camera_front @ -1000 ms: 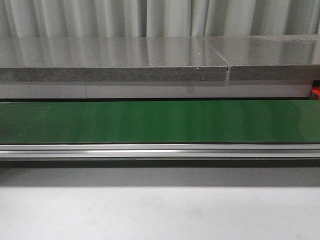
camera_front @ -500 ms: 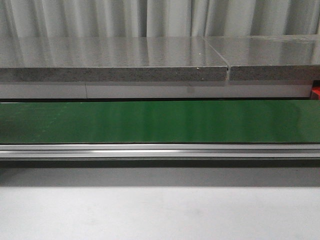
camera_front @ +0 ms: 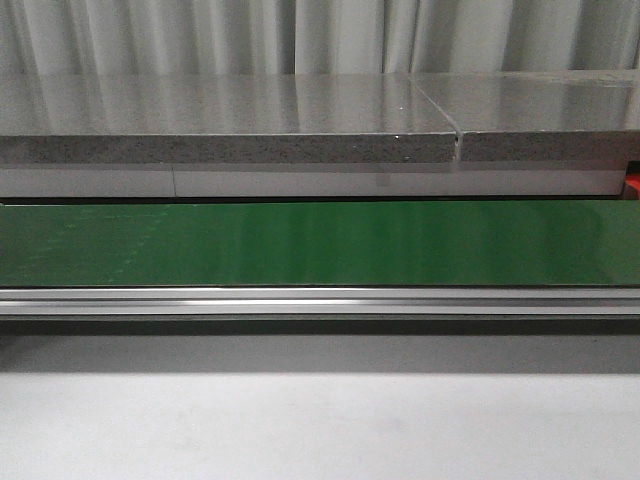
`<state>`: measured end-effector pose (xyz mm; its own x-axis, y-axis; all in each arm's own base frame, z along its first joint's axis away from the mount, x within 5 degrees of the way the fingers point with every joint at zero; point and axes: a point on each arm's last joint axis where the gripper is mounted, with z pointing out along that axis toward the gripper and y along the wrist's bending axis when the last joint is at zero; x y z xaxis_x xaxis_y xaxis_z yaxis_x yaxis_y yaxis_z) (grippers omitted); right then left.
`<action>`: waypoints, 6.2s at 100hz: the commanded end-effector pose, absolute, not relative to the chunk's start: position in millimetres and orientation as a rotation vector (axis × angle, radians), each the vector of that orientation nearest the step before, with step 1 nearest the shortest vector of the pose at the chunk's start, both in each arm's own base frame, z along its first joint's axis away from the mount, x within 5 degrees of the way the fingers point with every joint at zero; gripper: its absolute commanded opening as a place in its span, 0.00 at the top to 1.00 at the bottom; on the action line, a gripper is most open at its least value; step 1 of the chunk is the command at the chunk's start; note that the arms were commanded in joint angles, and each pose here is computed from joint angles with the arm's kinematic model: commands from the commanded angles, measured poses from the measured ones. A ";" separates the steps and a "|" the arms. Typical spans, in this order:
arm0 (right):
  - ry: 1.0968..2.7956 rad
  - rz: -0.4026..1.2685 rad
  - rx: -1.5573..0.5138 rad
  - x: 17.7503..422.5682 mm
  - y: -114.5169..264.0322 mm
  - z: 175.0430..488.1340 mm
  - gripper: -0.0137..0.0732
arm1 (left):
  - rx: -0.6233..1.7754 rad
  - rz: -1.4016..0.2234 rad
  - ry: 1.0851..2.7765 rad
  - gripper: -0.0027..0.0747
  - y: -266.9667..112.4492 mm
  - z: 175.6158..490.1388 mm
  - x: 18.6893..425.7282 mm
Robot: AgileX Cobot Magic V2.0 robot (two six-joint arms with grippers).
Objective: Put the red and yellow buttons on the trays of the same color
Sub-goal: 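Lower the red button onto the green conveyor and open the left gripper, then move the left gripper to a yellow button and grasp it, then place the yellow button onto the conveyor and open the left gripper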
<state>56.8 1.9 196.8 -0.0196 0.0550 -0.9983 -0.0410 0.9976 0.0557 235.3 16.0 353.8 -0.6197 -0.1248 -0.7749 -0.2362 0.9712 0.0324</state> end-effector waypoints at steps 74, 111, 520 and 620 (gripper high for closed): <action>1.484 0.079 -0.005 54.8 2.8 208.2 0.92 | -0.806 0.305 2.177 0.11 83.9 312.1 207.2; 1.484 0.079 -0.005 54.8 2.8 208.2 0.92 | -1.097 0.276 2.126 0.11 125.4 291.5 182.4; 1.484 0.079 -0.005 54.8 2.8 208.2 0.92 | -0.300 0.038 2.496 0.80 19.2 282.1 319.2; 1.484 0.079 -0.005 54.8 2.8 208.2 0.92 | -0.135 -0.029 2.190 0.12 11.2 370.3 307.3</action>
